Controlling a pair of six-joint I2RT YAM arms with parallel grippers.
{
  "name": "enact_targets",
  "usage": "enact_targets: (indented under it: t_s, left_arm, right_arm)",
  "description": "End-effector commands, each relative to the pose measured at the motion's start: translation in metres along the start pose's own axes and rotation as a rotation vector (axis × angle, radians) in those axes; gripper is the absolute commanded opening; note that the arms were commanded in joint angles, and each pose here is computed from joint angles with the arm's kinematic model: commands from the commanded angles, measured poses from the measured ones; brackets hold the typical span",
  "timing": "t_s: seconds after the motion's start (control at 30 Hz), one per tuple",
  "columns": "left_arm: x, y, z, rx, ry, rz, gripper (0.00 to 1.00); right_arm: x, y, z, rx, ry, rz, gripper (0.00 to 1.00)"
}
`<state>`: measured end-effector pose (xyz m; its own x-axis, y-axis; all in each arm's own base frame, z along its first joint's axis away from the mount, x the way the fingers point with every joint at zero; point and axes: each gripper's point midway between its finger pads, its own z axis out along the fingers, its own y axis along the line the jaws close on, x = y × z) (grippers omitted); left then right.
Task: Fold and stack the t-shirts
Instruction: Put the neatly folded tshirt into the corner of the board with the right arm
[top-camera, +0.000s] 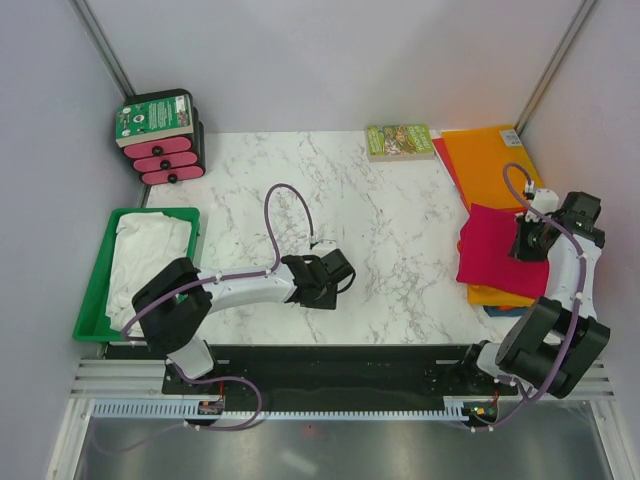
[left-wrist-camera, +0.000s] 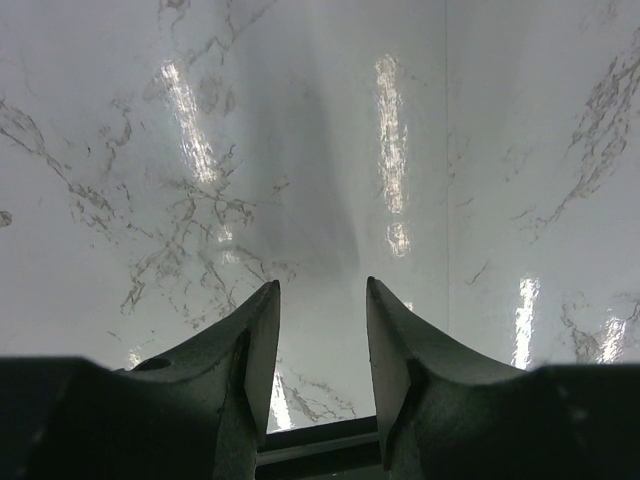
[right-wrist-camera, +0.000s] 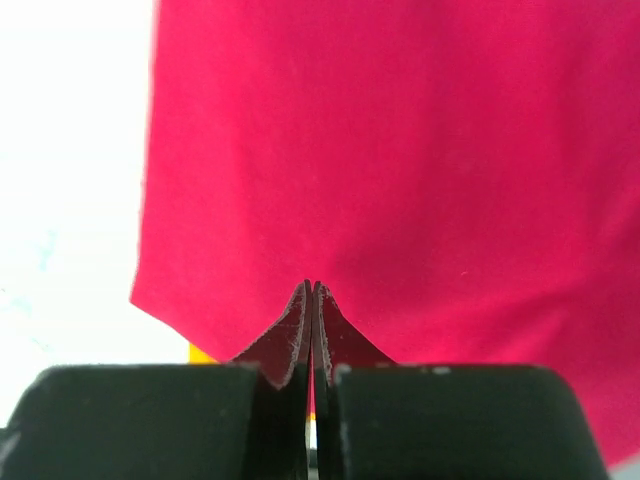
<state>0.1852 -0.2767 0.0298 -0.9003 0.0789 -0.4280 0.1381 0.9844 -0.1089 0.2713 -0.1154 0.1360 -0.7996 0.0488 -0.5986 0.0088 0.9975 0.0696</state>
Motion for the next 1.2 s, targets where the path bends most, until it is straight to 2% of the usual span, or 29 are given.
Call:
enact_targets:
  t_s: [0.0,0.13,0.23,0.37,0.5,0.63,0.77,0.8,0.83,0.9,0.93,1.03,1.17]
  left_arm:
    - [-0.003,-0.007,-0.003,0.021,-0.019,-0.040,0.47]
    - [0.000,-0.004,-0.001,0.014,-0.014,-0.042,0.47]
    - [0.003,-0.006,0.003,0.012,-0.001,-0.041,0.47]
    - [0.002,-0.009,0.003,0.014,-0.003,-0.028,0.47]
    - [-0.002,-0.009,-0.003,0.023,-0.028,-0.029,0.47]
    - [-0.002,-0.005,-0.005,0.020,-0.039,-0.035,0.47]
    - [-0.001,-0.005,-0.005,0.022,-0.034,-0.012,0.47]
    - [0.000,-0.004,-0.005,0.020,-0.039,0.001,0.47]
    - [-0.002,-0.003,-0.009,0.024,-0.054,0.015,0.48]
    - [-0.004,0.000,-0.012,0.018,-0.076,0.025,0.50]
    - [-0.006,0.001,-0.014,0.017,-0.085,0.025,0.50]
    - [-0.011,0.000,-0.020,0.017,-0.106,0.036,0.50]
    - [-0.013,-0.007,-0.029,0.031,-0.134,0.050,0.47]
  right_arm:
    - [0.032,-0.007,0.014,0.014,0.110,0.005,0.00]
    - [0.076,-0.011,0.020,0.043,0.228,-0.013,0.00]
    - [0.077,-0.020,0.016,0.067,0.226,-0.017,0.00]
    - [0.034,-0.014,-0.003,0.048,0.070,-0.003,0.00]
    - [-0.030,-0.020,-0.033,0.087,-0.097,0.057,0.10]
    - [-0.065,-0.049,-0.037,0.189,-0.158,0.133,0.18]
    - [-0.070,-0.063,-0.020,0.193,-0.126,0.148,0.22]
    - [-0.067,-0.061,-0.018,0.179,-0.126,0.133,0.24]
    - [-0.076,-0.060,-0.029,0.194,-0.183,0.090,0.34]
    - [-0.078,-0.055,-0.039,0.214,-0.240,0.061,0.43]
    - [-0.091,-0.051,-0.058,0.238,-0.319,0.029,0.51]
    - [-0.096,-0.032,-0.081,0.214,-0.393,-0.017,0.68]
    - [-0.089,-0.018,-0.090,0.198,-0.420,-0.036,0.76]
